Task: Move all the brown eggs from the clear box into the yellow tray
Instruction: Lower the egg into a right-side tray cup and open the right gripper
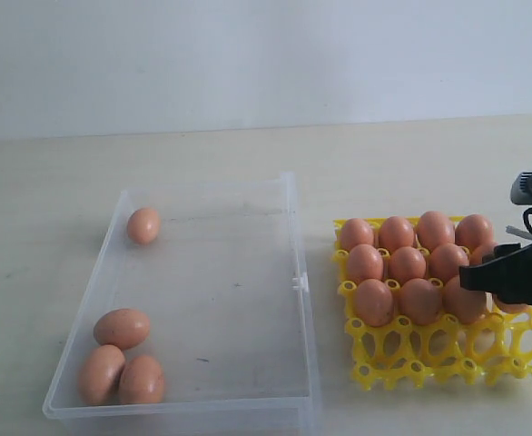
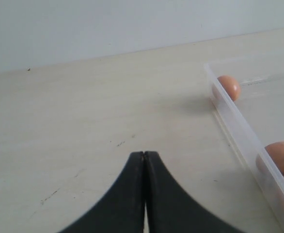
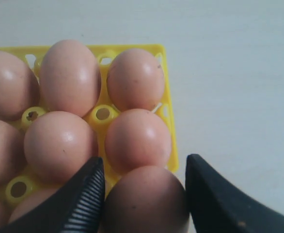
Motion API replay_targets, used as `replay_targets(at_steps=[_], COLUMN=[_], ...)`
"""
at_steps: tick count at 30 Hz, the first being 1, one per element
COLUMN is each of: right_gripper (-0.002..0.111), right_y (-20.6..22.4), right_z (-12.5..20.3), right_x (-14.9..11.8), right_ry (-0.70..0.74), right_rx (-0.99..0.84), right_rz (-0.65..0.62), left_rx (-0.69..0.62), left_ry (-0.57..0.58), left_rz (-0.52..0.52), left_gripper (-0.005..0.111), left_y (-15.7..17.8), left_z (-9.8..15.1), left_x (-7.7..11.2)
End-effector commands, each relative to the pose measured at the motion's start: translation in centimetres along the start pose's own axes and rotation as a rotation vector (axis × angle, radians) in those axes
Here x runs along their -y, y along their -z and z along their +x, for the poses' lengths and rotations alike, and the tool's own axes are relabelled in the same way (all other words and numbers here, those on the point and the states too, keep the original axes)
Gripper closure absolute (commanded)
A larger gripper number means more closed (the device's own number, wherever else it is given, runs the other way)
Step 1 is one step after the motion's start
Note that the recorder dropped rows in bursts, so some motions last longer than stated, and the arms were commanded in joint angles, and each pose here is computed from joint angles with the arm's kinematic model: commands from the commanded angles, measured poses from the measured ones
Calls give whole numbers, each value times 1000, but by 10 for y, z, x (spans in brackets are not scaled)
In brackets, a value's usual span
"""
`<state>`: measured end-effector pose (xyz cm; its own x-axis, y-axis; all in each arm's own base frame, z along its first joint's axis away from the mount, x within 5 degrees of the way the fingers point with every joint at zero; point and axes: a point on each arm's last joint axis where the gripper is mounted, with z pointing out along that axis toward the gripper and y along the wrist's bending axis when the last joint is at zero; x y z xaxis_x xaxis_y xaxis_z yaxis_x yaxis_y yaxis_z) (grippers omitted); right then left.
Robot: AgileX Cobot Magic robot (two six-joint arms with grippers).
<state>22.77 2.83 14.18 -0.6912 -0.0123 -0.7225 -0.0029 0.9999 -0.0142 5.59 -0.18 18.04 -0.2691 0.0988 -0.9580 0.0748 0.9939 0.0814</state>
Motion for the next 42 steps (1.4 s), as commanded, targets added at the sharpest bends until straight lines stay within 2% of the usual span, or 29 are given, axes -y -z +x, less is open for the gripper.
replay_targets(at_steps=[1, 4, 11, 14, 29, 32, 36, 37, 39, 42], right_gripper=[108, 100, 63, 58, 58, 58, 59, 60, 74, 107], right_y=[-1, -1, -1, -1, 0, 4, 18, 24, 37, 56], right_z=[1, 1, 1, 1, -1, -9, -39, -51, -72, -96], right_x=[1, 1, 1, 1, 1, 0, -11, -14, -27, -57], right_ry=[21, 28, 25, 25, 24, -21, -34, -36, 23, 184], right_rx=[-1, -1, -2, -2, 6, 22, 6, 21, 11, -7], right_rz=[6, 6, 5, 5, 6, -3, -111, -138, -224, -369], left_rx=[17, 17, 17, 17, 17, 17, 17, 17, 17, 17], left_ry=[5, 5, 5, 5, 5, 5, 5, 5, 5, 5], left_rz=[4, 4, 4, 4, 4, 4, 4, 4, 4, 4], left_gripper=[107, 107, 107, 107, 107, 107, 107, 107, 107, 107], left_y=[0, 0, 0, 0, 0, 0, 0, 0, 0, 0], left_z=[-3, -3, -3, -3, -3, -3, -3, -3, -3, -3], left_x=[0, 0, 0, 0, 0, 0, 0, 0, 0, 0])
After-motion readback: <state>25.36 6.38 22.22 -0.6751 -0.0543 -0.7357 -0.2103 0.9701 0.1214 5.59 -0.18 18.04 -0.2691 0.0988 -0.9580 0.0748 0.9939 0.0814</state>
